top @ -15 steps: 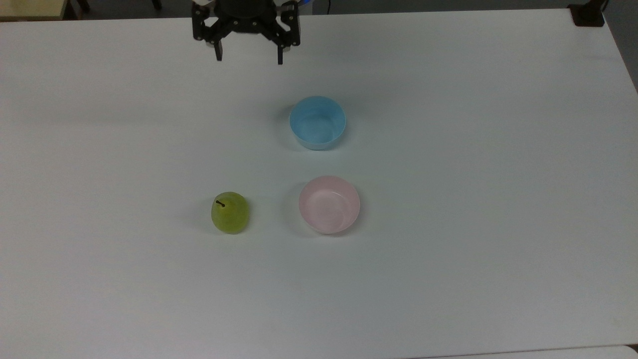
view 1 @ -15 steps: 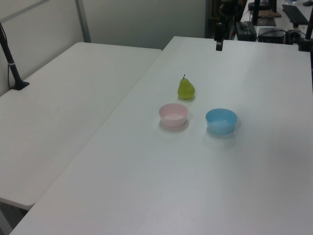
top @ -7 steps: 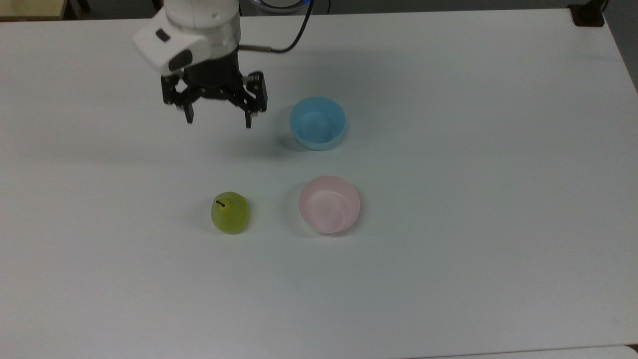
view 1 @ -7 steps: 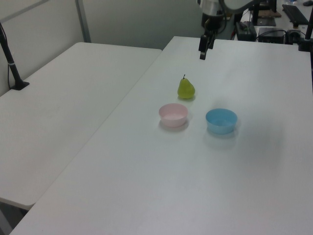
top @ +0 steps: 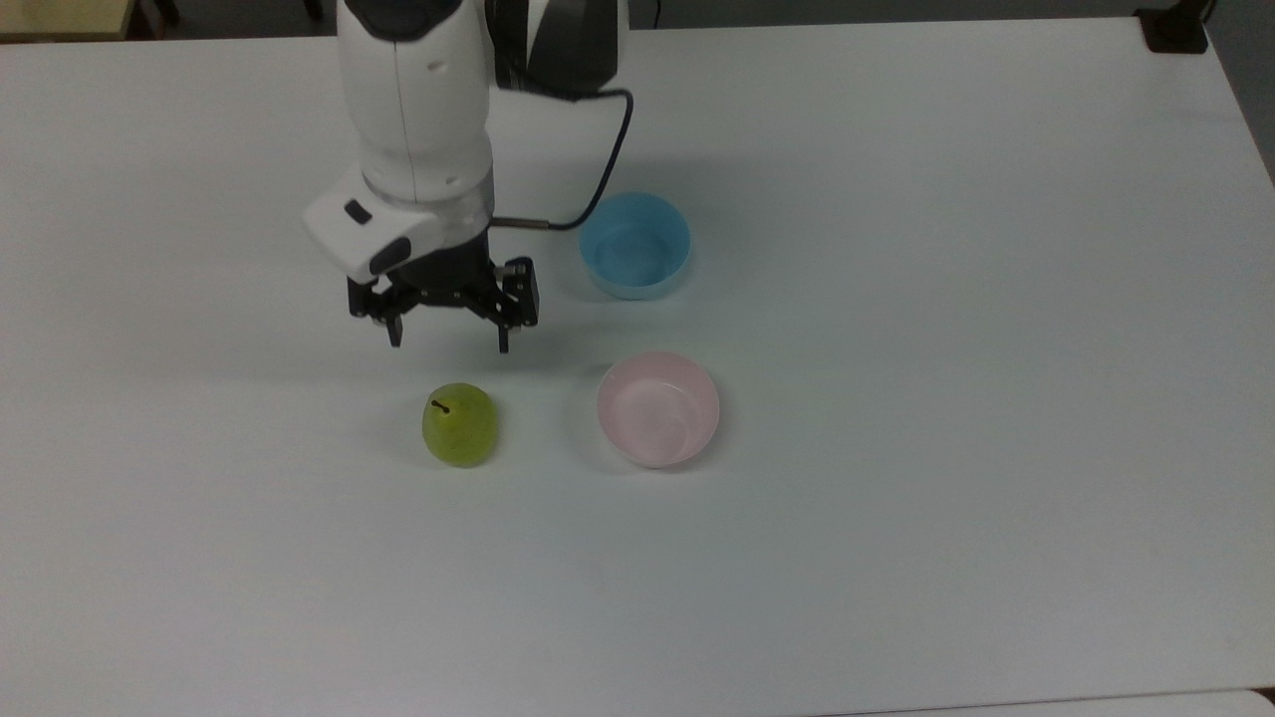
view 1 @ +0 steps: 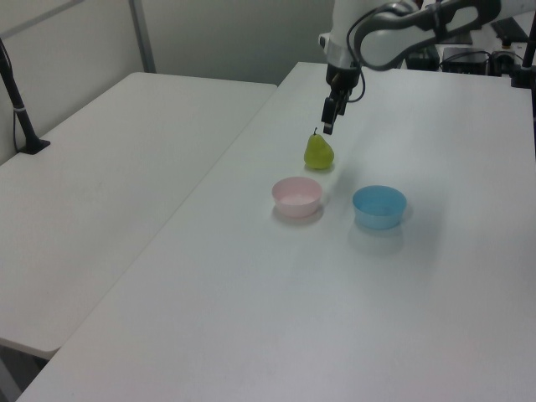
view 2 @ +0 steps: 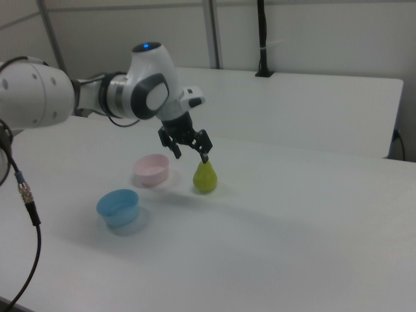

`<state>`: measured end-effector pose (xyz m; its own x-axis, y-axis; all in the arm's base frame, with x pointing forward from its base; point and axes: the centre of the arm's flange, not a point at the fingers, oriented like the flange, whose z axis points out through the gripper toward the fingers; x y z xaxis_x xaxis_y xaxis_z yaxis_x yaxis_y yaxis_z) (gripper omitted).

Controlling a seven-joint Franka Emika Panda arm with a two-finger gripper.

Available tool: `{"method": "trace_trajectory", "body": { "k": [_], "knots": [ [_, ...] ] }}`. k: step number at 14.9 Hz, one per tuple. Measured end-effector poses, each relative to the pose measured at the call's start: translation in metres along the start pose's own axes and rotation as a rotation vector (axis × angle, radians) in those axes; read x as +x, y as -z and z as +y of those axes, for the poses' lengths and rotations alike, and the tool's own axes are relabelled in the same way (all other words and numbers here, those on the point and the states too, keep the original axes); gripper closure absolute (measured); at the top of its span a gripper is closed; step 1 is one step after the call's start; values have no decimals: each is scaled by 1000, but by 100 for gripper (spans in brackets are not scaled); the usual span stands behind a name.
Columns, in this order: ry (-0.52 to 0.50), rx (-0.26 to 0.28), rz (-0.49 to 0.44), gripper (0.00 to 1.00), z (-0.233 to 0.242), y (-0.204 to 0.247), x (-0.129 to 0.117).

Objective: Place the pear in the bowl
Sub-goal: 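Close the gripper around the green pear and lift it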

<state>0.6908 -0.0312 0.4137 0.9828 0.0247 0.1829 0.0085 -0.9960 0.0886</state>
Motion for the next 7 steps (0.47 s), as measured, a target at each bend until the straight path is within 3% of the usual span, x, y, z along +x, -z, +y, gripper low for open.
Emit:
{"method": "trace_trajectory", "body": {
  "k": [7],
  "knots": [
    [11, -5, 46, 0, -7, -63, 9]
  ]
}}
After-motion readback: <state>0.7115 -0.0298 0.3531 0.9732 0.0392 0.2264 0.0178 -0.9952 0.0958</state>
